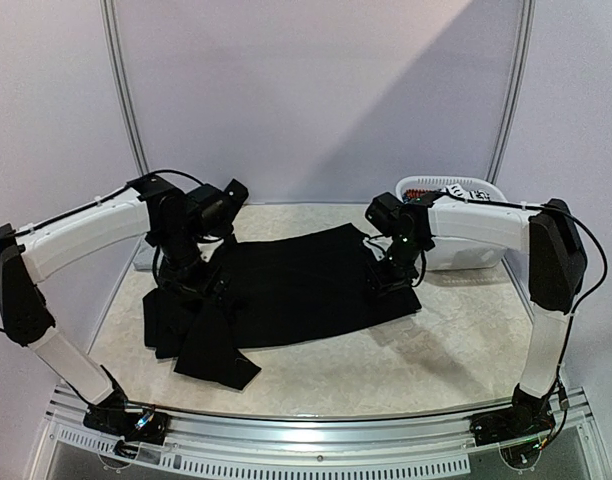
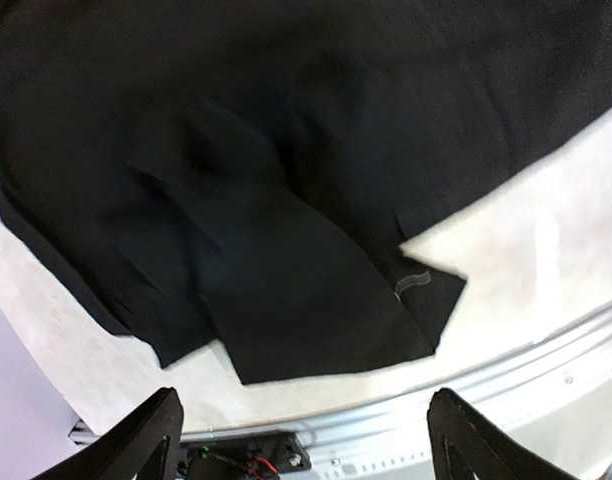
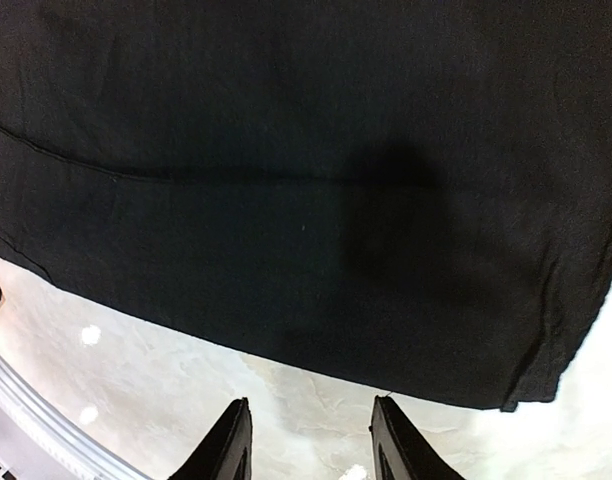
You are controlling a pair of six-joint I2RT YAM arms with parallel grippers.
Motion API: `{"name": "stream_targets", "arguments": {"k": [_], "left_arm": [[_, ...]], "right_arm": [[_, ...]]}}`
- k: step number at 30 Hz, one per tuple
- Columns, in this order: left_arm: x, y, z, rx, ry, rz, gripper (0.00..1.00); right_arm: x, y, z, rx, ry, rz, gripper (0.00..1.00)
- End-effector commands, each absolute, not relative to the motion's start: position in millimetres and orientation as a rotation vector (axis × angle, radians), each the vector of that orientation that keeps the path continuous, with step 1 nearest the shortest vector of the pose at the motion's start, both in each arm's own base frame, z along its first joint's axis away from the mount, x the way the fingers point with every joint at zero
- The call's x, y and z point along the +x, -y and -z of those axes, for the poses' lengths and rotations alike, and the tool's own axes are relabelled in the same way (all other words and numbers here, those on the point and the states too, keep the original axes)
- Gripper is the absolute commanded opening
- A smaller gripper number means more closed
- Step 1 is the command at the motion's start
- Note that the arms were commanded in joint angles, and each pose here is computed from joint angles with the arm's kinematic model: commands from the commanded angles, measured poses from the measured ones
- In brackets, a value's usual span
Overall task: Fold and stack the mixed laundry pile
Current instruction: Smooth out the 1/3-folded shirt at the center of the board.
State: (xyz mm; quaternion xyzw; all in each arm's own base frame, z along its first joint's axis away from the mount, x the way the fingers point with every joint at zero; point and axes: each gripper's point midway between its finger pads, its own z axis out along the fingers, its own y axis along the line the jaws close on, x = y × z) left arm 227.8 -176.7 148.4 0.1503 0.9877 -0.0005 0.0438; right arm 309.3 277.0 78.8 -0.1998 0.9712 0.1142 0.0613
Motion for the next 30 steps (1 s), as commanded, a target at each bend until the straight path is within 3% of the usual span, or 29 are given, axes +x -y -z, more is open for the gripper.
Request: {"name": "stream_targets", "arguments": {"k": [1, 6, 12, 15, 20, 22, 26, 28, 29, 30], "left_arm": [[183, 183, -131, 0.545, -3.109, -0.075, 0.85], [155, 196, -97, 0.775, -3.151, -0.153, 0.82], [136, 187, -64, 1.027, -3.175, -0.19, 0.89], [136, 181, -40, 1.083, -3.2, -0.252, 0.86], [144, 189, -22, 1.087, -3.215, -0.298, 0.67], [145, 190, -17, 1.081, -3.216, -0.298, 0.47], [146, 191, -10, 1.081, -3.213, -0.293, 0.28], [147, 192, -7, 1.09, -3.214, -0.297, 0.13], [147, 192, -7, 1.092, -3.215, -0.3, 0.01], [146, 194, -9, 1.094, -3.216, -0.295, 0.0]], "right_arm": [[304, -277, -85, -0.579, -2.913, -0.406, 0.41], [297, -273, -82, -0.554, -2.919, -0.417, 0.42], [291, -268, -83, -0.542, -2.916, -0.423, 0.42], [288, -267, -82, -0.545, -2.922, -0.426, 0.42], [285, -264, -80, -0.544, -2.936, -0.413, 0.42], [284, -261, -81, -0.539, -2.933, -0.408, 0.42], [280, -259, -78, -0.536, -2.943, -0.403, 0.42], [280, -258, -78, -0.539, -2.942, -0.402, 0.42], [281, -258, -79, -0.541, -2.942, -0.4, 0.42], [281, -258, -80, -0.543, -2.94, -0.396, 0.42]]}}
